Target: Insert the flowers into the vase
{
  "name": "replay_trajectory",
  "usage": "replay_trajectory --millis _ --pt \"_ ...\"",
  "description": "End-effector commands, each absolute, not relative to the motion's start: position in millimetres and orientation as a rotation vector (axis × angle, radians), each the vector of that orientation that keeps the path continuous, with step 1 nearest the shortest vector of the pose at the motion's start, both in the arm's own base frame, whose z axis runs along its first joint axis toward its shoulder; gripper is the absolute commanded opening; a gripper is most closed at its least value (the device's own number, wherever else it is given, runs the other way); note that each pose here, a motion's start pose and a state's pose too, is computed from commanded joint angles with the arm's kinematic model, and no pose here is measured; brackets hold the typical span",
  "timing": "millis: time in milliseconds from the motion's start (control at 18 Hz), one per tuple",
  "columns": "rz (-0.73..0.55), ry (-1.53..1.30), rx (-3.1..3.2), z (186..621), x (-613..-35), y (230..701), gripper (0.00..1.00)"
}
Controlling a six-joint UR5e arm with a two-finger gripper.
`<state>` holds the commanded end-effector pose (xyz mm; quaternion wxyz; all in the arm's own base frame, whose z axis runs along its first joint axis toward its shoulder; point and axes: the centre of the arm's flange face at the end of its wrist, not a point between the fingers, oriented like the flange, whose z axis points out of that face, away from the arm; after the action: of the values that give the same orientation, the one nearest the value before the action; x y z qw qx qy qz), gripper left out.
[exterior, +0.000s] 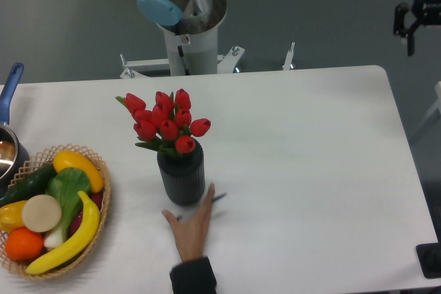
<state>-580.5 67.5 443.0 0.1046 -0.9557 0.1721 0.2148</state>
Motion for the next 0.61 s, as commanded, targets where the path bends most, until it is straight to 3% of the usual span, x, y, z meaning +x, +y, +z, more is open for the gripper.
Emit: replay_trajectory --millis 611 --pt "0.444 0.797 -2.939 433.8 -570.6 46.0 1.0"
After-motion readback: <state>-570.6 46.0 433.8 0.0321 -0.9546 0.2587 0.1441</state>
